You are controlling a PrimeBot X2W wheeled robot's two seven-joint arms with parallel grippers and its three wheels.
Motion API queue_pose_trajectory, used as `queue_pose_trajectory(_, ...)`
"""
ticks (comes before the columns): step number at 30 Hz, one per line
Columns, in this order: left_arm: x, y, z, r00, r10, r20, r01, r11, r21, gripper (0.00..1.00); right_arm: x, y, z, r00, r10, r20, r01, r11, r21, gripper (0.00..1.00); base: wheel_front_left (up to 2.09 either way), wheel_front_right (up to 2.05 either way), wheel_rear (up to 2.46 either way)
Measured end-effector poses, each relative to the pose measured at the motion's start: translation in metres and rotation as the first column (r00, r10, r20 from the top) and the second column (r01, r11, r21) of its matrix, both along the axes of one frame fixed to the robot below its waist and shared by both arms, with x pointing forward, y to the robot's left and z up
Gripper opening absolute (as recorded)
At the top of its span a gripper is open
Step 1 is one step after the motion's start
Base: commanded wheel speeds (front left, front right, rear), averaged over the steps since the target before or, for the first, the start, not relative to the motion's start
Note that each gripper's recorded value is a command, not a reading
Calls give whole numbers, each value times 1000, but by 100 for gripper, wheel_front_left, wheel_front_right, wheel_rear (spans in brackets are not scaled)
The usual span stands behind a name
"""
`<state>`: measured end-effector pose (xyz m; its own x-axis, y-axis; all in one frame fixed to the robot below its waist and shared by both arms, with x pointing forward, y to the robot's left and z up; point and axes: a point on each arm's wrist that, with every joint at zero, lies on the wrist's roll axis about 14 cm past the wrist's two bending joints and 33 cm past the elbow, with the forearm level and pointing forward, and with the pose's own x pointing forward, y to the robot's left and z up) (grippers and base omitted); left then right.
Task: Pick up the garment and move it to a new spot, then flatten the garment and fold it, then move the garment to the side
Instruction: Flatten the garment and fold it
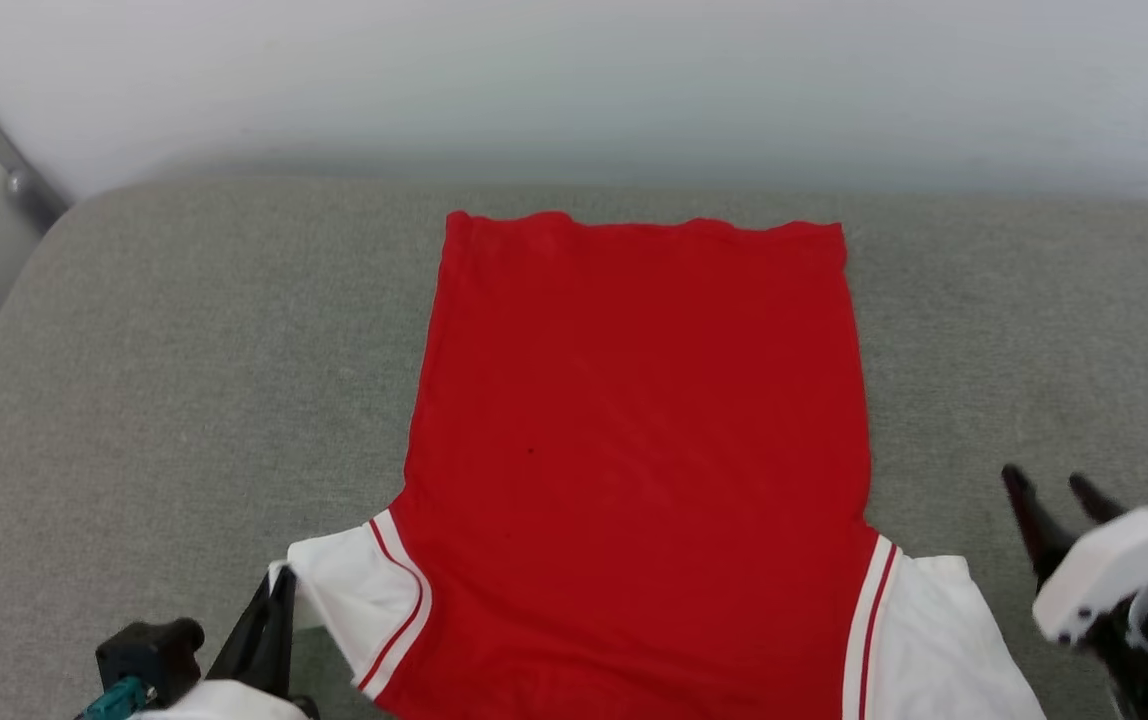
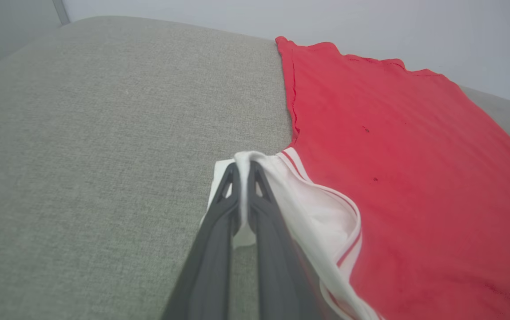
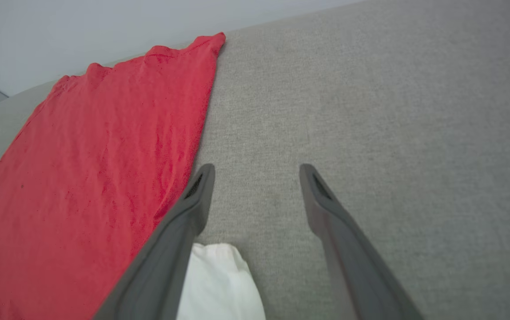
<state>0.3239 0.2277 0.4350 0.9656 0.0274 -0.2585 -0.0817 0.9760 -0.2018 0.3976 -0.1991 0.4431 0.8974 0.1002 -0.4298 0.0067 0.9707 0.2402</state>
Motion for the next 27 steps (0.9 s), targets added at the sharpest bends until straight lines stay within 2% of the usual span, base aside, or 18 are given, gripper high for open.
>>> queue_pose_trajectory(5,38,-14,26,993,-30,116,32,999,-10,0,80,10,15,999,50,8,-50,999,-17,100,0,0,0)
queue_pose_trajectory(14,81,-13,29,985,-24,172,25,1000,-8,0,194,46,-9,967,152,-202,-171,982,-79,100,0,0,0)
queue_pose_trajectory(18,91,-11,22,986,-17,167,18,1000,-7,0,221,67,-34,933,182,-311,-218,972,-83,100,0,0,0)
queue_pose_trajectory(21,96,-8,14,988,-7,154,8,1000,-5,0,240,82,-49,918,198,-343,-233,970,-65,100,0,0,0)
queue_pose_trajectory(27,97,4,-2,993,26,119,-26,1000,2,0,250,103,-93,869,218,-444,-265,963,-44,100,0,0,0)
